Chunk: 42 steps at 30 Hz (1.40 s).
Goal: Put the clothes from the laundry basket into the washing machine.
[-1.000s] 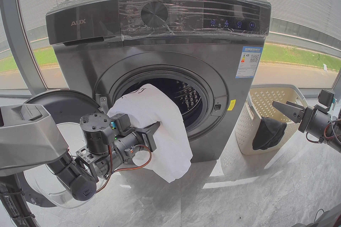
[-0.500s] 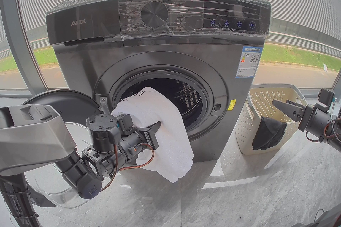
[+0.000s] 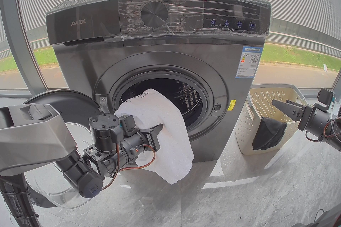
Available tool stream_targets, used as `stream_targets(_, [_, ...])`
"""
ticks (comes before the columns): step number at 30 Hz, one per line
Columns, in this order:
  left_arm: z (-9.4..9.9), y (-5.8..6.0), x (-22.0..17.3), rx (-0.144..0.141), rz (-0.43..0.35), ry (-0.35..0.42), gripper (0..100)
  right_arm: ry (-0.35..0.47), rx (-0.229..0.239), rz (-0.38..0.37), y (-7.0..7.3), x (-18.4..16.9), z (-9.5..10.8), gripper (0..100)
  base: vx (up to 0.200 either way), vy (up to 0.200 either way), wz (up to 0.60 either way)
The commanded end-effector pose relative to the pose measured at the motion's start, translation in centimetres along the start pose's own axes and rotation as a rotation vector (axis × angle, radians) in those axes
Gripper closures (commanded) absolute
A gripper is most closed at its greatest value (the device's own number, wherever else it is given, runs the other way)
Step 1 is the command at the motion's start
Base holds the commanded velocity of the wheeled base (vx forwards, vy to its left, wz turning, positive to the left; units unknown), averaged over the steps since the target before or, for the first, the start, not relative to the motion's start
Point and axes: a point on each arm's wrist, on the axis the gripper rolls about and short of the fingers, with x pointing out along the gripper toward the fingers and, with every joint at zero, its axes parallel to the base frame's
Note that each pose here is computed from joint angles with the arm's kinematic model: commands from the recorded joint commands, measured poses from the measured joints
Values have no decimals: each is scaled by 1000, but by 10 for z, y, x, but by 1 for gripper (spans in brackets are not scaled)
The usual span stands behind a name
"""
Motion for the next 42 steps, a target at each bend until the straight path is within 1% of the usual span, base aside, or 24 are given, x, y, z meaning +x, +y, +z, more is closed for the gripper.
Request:
stream_targets(1, [0, -1, 5, 20, -7, -18, 100, 2, 0, 0, 0, 0, 0, 0, 0, 0, 0])
stream_targets(2, [-1, -1, 5, 31, -9, -22, 100, 2, 2, 0, 0, 0, 0, 0, 0, 0, 0])
stream_targets(4, [0, -1, 6, 37, -9, -29, 100, 2, 2, 0, 0, 0, 0, 0, 0, 0, 0])
stream_targets(7, [0, 1, 9, 37, -5, -30, 100, 2, 2, 0, 0, 0, 0, 0, 0, 0, 0])
stream_targets(10, [-4, 3, 9, 37, 3, -19, 100, 2, 2, 0, 0, 0, 0, 0, 0, 0, 0])
stream_targets(15, [-3, 2, 10, 38, 3, -25, 100, 1, 0, 1, 0, 0, 0, 0, 0, 0, 0])
stream_targets(18, [-7, 3, 13, 41, 6, -20, 100, 1, 1, 1, 0, 0, 0, 0, 0, 0, 0])
stream_targets(20, [-6, 3, 21, 63, 6, -33, 100, 2, 2, 0, 0, 0, 0, 0, 0, 0, 0])
stream_targets(21, [-6, 3, 25, 67, 8, -42, 100, 2, 2, 0, 0, 0, 0, 0, 0, 0, 0])
stream_targets(24, [-3, 8, 36, 62, 47, -75, 100, 2, 0, 0, 0, 0, 0, 0, 0, 0, 0])
stream_targets(26, [-1, 17, 45, 55, 88, -104, 100, 3, 2, 0, 0, 0, -1, 0, 0, 0, 0])
stream_targets(29, [8, 29, 54, 54, 113, -143, 100, 2, 0, 0, 0, 0, 0, 0, 0, 0, 0])
stream_targets(31, [11, 32, 58, 55, 119, -153, 100, 3, 1, 0, 0, 1, -1, 0, 0, 0, 0])
stream_targets(32, [12, 36, 63, 54, 126, -164, 100, 3, 2, 0, 0, 1, -1, 0, 0, 0, 0])
stream_targets(36, [12, 37, 68, 55, 118, -174, 100, 10, 3, -3, -1, 2, -2, 0, 0, 0, 0])
stream_targets(42, [16, 36, 86, 52, 93, -229, 100, 14, 6, -9, -3, 3, -2, 0, 0, 0, 0])
